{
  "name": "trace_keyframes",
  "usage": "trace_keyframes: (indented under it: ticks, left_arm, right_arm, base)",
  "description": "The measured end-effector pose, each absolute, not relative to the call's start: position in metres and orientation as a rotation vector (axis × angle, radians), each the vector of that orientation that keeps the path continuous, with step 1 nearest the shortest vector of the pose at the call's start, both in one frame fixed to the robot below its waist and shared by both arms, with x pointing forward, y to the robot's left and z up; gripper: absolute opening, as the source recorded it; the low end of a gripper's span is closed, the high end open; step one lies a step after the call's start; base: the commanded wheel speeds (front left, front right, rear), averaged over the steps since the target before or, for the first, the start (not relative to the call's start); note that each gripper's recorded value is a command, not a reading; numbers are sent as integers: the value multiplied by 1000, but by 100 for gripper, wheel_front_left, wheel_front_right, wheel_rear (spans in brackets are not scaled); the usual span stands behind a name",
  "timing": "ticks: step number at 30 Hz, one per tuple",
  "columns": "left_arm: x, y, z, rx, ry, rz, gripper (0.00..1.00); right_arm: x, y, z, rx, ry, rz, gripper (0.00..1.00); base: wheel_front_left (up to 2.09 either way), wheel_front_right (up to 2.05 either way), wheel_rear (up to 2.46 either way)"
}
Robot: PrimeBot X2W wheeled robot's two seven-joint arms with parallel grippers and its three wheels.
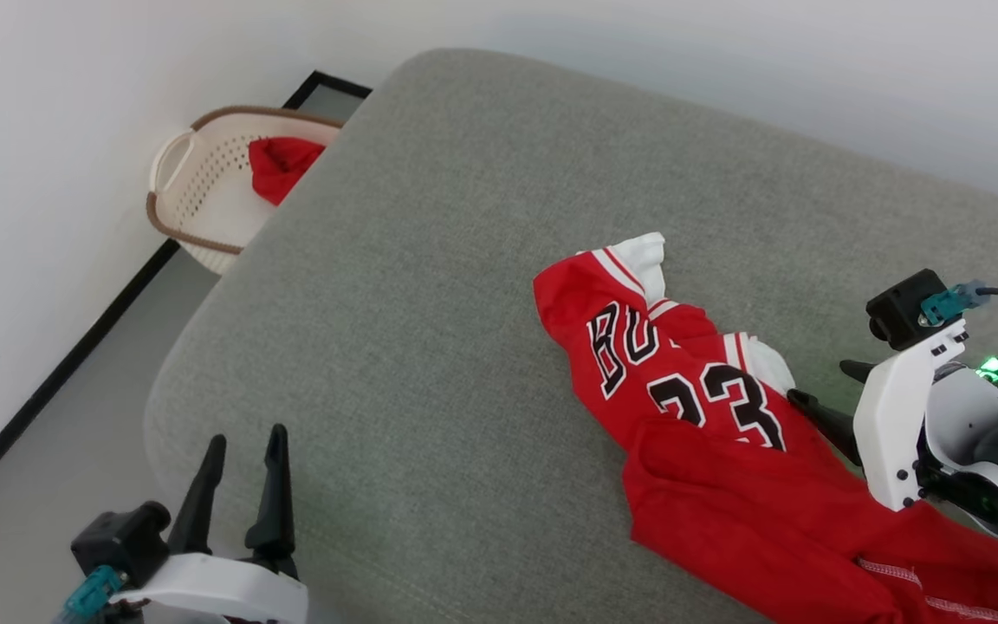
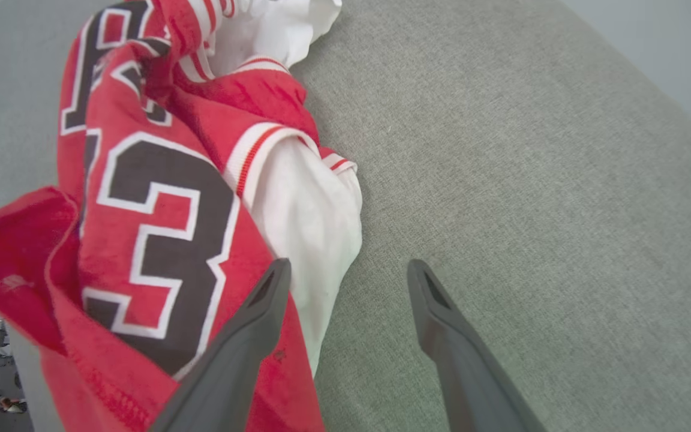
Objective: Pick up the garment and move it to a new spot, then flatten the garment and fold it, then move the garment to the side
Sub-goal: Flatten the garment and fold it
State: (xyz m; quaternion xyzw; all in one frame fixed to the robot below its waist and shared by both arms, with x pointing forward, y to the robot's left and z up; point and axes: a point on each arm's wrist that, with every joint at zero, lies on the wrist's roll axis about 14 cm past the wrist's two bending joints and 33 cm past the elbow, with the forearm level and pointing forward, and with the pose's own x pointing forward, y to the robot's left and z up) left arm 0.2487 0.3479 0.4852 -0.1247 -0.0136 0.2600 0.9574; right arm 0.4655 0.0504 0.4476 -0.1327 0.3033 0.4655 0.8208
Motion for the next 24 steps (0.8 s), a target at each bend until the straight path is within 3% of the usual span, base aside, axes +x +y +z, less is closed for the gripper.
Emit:
trace_keyframes:
  ticks: [10, 11, 12, 24]
  left_arm:
    - [247, 348, 475, -255, -5, 561, 100]
    - [247, 348, 474, -254, -4, 566, 100]
    - [246, 349, 474, -258, -4, 568, 100]
    - [253, 348, 476, -244, -10, 529, 100]
  right_arm:
    - [455, 59, 410, -322, 771, 1048, 99]
    - [454, 59, 407, -325, 778, 1050, 36]
    - [455, 60, 407, -326, 773, 1050, 0]
    - [487, 48, 441, -288, 619, 972, 0]
  base:
    - [0, 0, 0]
    - [0, 0, 0]
    - [0, 0, 0]
    - [0, 0, 0]
